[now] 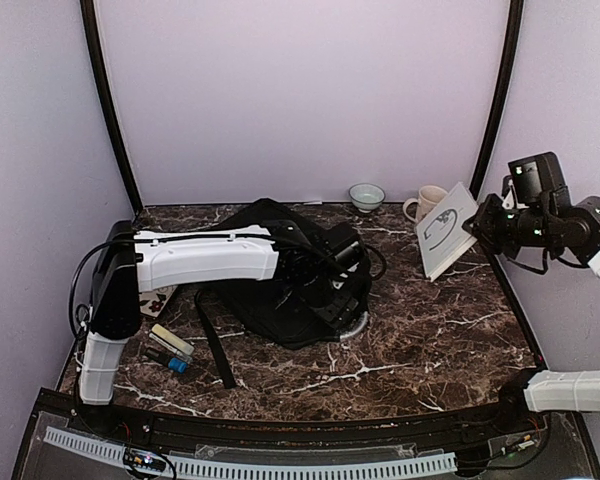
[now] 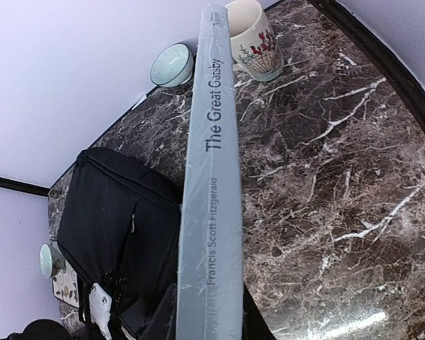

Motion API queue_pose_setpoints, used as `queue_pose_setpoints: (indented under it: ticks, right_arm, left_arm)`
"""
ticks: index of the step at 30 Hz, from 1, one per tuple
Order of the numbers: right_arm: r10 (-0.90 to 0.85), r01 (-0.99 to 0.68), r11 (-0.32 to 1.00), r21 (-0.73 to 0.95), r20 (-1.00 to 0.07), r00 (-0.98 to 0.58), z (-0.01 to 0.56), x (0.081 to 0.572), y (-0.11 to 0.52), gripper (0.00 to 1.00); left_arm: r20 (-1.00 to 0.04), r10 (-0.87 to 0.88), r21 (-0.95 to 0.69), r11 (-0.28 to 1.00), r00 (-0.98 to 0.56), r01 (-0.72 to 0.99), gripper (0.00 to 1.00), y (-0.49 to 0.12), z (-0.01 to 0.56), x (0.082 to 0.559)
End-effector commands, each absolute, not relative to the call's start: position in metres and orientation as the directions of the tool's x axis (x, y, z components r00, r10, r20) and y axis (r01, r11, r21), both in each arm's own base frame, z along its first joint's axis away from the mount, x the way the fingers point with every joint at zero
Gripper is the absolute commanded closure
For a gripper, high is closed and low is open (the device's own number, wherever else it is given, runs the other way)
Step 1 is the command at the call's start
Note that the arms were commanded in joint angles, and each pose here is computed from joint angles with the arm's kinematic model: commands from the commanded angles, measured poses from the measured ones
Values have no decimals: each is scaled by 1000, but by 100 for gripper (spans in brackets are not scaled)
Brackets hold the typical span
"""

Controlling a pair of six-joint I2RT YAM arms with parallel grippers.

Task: Pack the student bag
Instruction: Grab the largest pocket of the student bag.

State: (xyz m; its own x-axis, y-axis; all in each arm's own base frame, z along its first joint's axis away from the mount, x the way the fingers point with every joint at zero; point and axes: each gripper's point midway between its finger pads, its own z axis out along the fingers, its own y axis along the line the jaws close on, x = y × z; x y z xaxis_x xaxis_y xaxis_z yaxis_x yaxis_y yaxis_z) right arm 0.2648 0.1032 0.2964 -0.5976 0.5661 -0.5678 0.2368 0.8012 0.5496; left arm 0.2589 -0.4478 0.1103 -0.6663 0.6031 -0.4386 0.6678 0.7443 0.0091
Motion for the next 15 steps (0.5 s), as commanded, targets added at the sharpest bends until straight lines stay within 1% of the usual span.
queue_pose_setpoints:
  ticks: [1, 4, 5, 6, 8, 10, 11, 15]
  right_arm:
    - [636, 227, 754, 617, -597, -489, 326, 262, 90, 100]
    - [644, 212, 741, 637, -584, -495, 330, 255, 91, 100]
    - [640, 204, 740, 641, -577, -508, 328, 254, 94, 100]
    - [630, 188, 742, 643, -575, -521, 327, 253, 97, 100]
    - [605, 152, 744, 651, -560, -567, 320, 249, 107, 100]
    - [558, 99, 743, 661, -531, -638, 306, 243, 122, 100]
    - [536, 71, 736, 674, -514, -670, 301, 240, 131, 100]
    - [444, -6, 664, 748, -401, -801, 276, 224, 167, 100]
  left_arm:
    - [-399, 672, 148, 719, -624, 679, 22, -428, 104, 272]
    - [-380, 682, 221, 723, -625, 654, 28, -418, 99, 279]
    - [-378, 688, 236, 719, -619, 654, 32, -417, 96, 281]
    - [-379, 694, 255, 715, -613, 651, 41, -416, 96, 284]
    - [-382, 701, 265, 707, -602, 655, 73, -416, 99, 286]
    - [-406, 687, 255, 718, -602, 647, 96, -419, 116, 287]
    - [-430, 676, 240, 725, -598, 646, 100, -423, 127, 288]
    - [-554, 594, 122, 751, -583, 649, 100, -440, 183, 292]
